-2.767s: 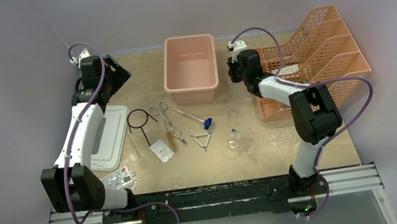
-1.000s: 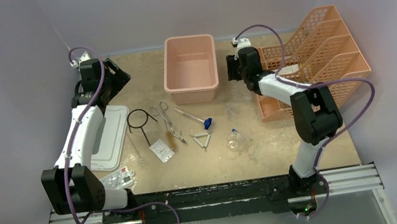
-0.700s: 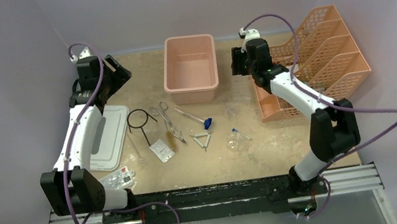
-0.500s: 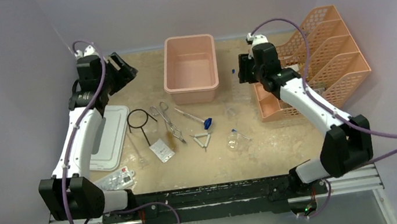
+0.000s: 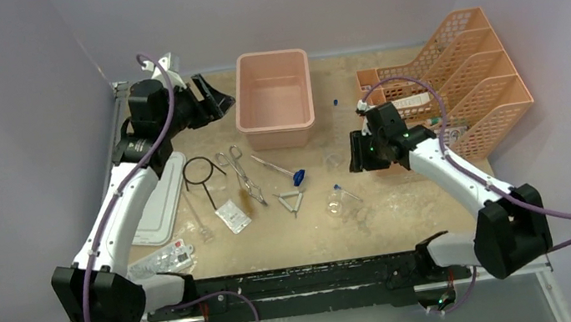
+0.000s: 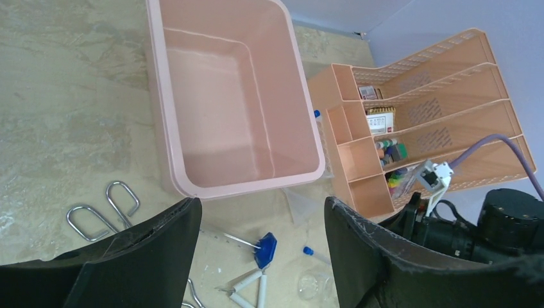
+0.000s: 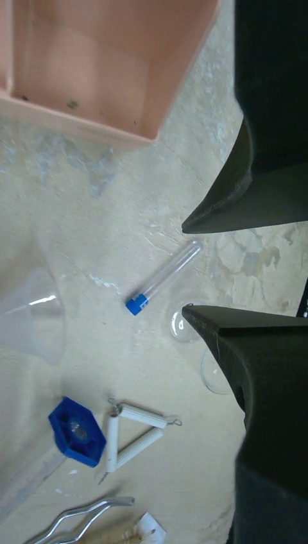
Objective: Organize the chemistry lab equipment
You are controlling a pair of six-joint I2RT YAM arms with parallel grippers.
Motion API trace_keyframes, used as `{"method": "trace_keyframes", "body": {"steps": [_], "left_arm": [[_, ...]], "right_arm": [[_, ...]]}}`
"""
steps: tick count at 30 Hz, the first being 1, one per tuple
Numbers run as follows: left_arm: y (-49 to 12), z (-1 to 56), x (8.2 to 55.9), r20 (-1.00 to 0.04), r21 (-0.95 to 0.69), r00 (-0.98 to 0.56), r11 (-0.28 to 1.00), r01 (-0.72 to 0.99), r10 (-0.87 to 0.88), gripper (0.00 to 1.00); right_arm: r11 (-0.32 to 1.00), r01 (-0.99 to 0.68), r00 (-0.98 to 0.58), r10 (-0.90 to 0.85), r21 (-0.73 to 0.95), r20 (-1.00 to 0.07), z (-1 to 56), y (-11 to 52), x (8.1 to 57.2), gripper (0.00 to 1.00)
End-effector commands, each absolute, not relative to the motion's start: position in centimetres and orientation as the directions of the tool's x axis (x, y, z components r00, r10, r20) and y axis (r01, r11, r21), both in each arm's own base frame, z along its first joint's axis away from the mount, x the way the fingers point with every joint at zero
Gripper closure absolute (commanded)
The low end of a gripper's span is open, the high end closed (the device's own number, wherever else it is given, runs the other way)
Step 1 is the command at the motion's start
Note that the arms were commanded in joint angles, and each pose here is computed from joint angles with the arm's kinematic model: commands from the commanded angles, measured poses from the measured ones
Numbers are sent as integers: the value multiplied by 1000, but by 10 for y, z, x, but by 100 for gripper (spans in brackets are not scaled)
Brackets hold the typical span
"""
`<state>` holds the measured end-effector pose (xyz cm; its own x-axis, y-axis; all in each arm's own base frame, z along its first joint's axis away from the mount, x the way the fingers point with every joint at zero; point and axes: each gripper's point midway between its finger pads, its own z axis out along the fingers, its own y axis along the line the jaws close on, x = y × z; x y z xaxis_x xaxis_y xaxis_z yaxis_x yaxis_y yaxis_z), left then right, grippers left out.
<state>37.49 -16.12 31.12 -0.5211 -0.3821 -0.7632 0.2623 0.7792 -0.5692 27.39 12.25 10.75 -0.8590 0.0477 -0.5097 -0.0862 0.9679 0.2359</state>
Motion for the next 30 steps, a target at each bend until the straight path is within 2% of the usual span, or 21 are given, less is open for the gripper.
{"method": "trace_keyframes", "body": {"steps": [1,4,9,23,30], "left_arm": [[-170,335,367,-787,-579,-473,740,342,-397,31],[-172,337,365,-785,-583,-471,734,347,-401,32],[-172,344,364,-792,-581,-457,732,356,-406,32],[-168,349,361,-793,-581,-444,736,348,-417,32],[-167,347,361,-792,-581,-444,740,339,-419,32]], "right_arm": [[959,-58,-897,72,276,-437,91,136,258,56],[963,-42,-916,69,265,-396,74,138,254,58],[973,-64,-933,21,222,-360,52,144,248,56],[985,-105,-947,-57,135,-316,19,148,250,57],[994,-96,-942,-72,55,-329,12,139,257,65]]}}
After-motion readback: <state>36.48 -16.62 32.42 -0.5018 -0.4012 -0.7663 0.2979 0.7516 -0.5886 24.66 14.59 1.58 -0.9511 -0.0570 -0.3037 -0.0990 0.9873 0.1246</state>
